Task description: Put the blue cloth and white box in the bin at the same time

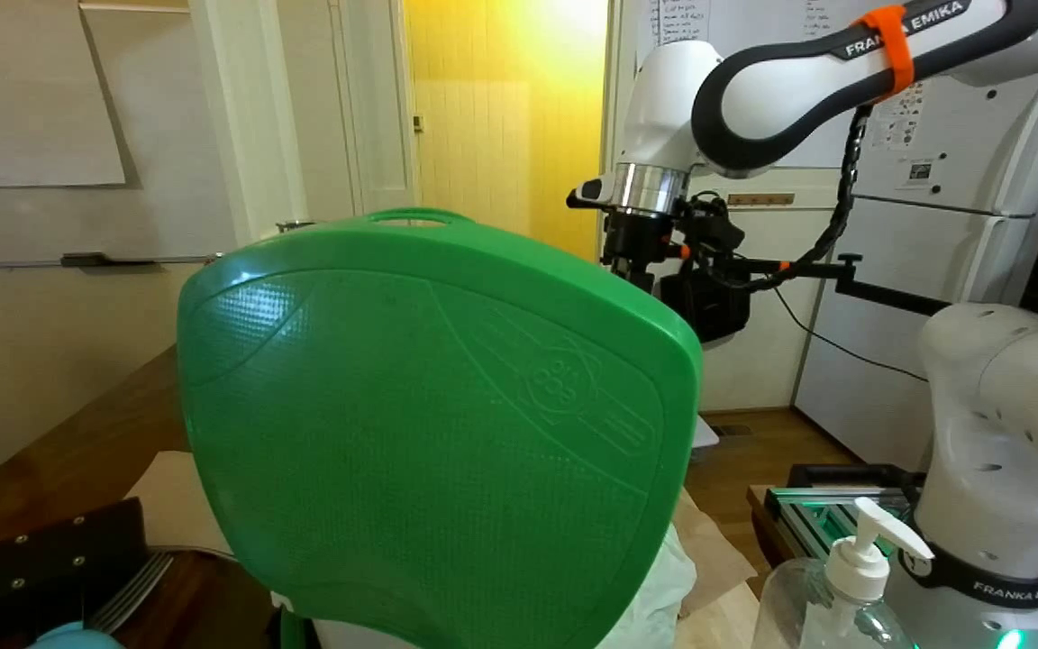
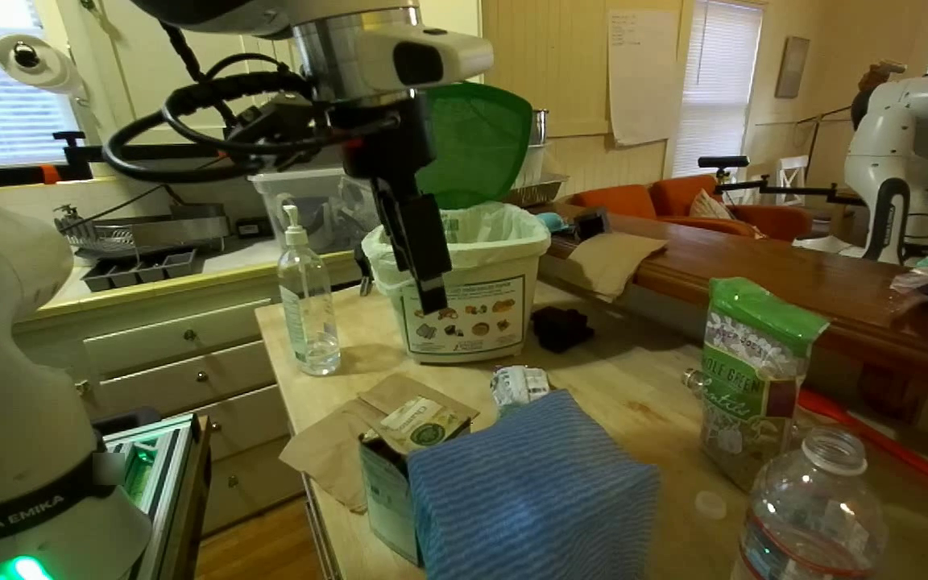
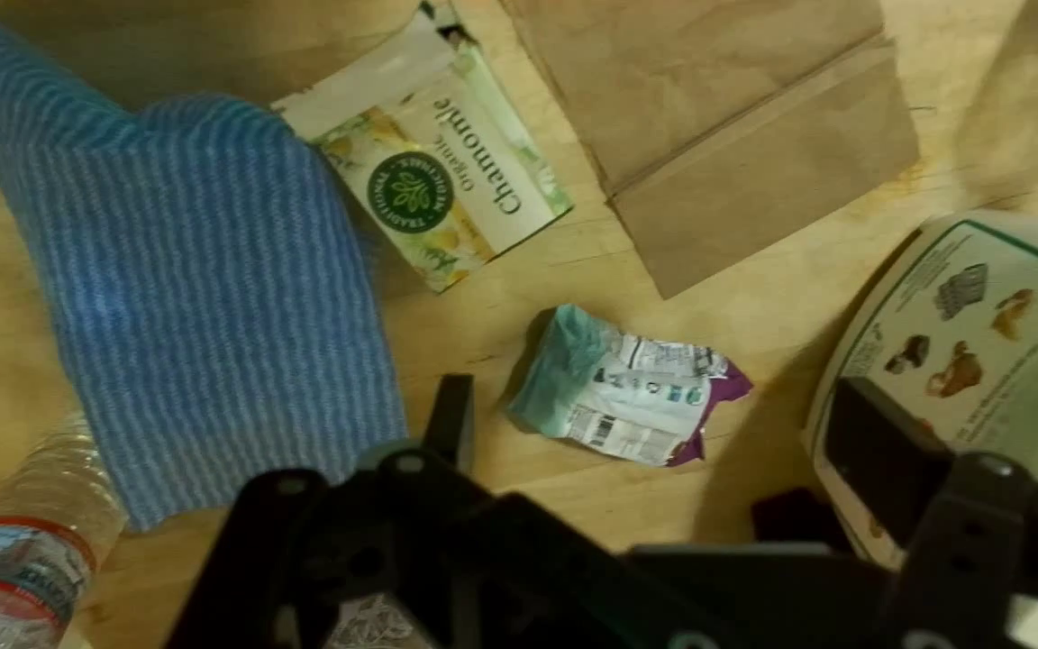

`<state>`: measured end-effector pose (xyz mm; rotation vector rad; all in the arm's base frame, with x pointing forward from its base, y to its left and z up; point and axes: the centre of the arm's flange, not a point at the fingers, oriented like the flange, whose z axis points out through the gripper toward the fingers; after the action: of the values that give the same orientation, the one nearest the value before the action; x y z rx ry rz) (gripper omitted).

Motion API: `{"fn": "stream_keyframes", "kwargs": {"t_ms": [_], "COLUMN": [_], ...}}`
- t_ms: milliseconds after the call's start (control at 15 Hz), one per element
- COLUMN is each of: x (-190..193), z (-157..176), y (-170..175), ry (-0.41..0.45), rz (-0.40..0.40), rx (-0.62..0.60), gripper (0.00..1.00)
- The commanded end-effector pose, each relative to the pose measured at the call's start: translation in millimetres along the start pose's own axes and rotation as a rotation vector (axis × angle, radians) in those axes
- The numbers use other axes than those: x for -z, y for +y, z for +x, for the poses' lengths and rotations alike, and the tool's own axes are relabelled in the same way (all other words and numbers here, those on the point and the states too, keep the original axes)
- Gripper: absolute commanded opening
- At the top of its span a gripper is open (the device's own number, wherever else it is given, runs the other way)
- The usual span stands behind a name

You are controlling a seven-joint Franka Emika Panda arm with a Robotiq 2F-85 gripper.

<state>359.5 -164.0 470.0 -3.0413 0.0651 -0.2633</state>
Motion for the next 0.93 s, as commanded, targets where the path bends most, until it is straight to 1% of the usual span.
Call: {"fn": "stream_keyframes", "kwargs": {"t_ms": [0,200,467,600,800,867], "x": [-38,-63,-85,-96,-106,-109], "z": [7,11,9,6,5,4], "y": [18,36,59,69,79,81], "ry": [0.0,0.002,0.003,0.016,0.044,0.046], "rz": [-0.086,-0.155,-0.221,-0.247,-0.264,-0.272], "rx": [-0.022,-0.027,-0.047,-0.058,-0.069,-0.067], "gripper": [1.0,1.0,1.0,1.0,1.0,0.86]}}
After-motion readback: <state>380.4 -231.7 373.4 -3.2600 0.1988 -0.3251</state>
